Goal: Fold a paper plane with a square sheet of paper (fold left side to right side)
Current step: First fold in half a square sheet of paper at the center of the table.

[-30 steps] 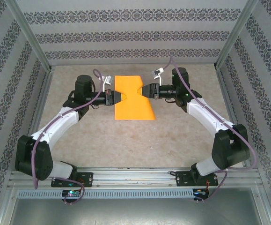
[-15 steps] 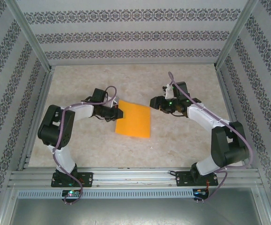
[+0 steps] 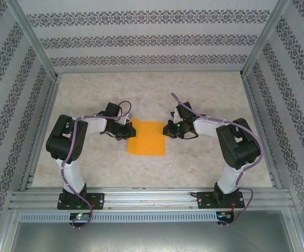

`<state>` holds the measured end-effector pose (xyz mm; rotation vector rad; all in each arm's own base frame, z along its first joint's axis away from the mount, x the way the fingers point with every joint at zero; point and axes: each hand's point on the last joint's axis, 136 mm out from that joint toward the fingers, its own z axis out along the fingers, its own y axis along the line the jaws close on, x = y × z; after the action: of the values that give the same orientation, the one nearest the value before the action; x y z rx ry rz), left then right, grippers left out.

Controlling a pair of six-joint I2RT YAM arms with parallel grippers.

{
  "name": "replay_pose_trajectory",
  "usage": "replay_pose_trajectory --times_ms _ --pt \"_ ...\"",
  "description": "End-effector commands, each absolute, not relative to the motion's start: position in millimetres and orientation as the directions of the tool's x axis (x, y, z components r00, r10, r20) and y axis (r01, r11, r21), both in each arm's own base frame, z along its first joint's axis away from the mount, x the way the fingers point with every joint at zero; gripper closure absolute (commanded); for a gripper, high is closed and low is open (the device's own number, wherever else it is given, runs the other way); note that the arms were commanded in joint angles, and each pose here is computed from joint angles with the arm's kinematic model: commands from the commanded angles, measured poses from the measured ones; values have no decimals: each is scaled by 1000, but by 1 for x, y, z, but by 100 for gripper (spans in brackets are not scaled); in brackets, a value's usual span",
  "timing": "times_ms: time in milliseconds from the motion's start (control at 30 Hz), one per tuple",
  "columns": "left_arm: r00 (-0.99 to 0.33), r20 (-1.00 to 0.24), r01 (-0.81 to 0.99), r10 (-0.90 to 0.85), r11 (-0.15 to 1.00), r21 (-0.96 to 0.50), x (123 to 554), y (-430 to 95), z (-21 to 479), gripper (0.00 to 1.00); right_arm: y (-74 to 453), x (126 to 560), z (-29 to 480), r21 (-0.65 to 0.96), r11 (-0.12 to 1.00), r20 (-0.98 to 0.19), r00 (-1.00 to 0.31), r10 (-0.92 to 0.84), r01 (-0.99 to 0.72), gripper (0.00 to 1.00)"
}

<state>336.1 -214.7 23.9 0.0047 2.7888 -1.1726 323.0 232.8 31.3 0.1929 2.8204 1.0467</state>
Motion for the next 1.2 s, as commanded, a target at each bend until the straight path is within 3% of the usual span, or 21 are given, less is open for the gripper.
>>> replay_pose_trajectory --times_ms 0,100,300,500,833,1167 --pt "-993 -111 60 -28 699 -713 328 -218 31 96 231 323 20 612 785 -54 -984 170 102 100" --pt "-993 -117 65 -29 689 -722 329 -220 39 89 225 318 11 575 809 -34 -985 171 121 100" --pt "-990 -138 81 -36 655 -751 335 -227 64 66 219 313 -2 526 840 -10 -987 162 132 100" --pt "-985 -171 113 -28 643 -758 340 -233 89 51 213 313 -8 487 863 -11 -988 156 131 100" --pt "-982 -191 162 14 590 -791 339 -263 109 45 213 313 -11 479 869 -8 -989 148 126 100" --pt "-985 -167 162 43 569 -806 345 -297 90 44 223 316 -3 534 838 -24 -989 143 108 100"
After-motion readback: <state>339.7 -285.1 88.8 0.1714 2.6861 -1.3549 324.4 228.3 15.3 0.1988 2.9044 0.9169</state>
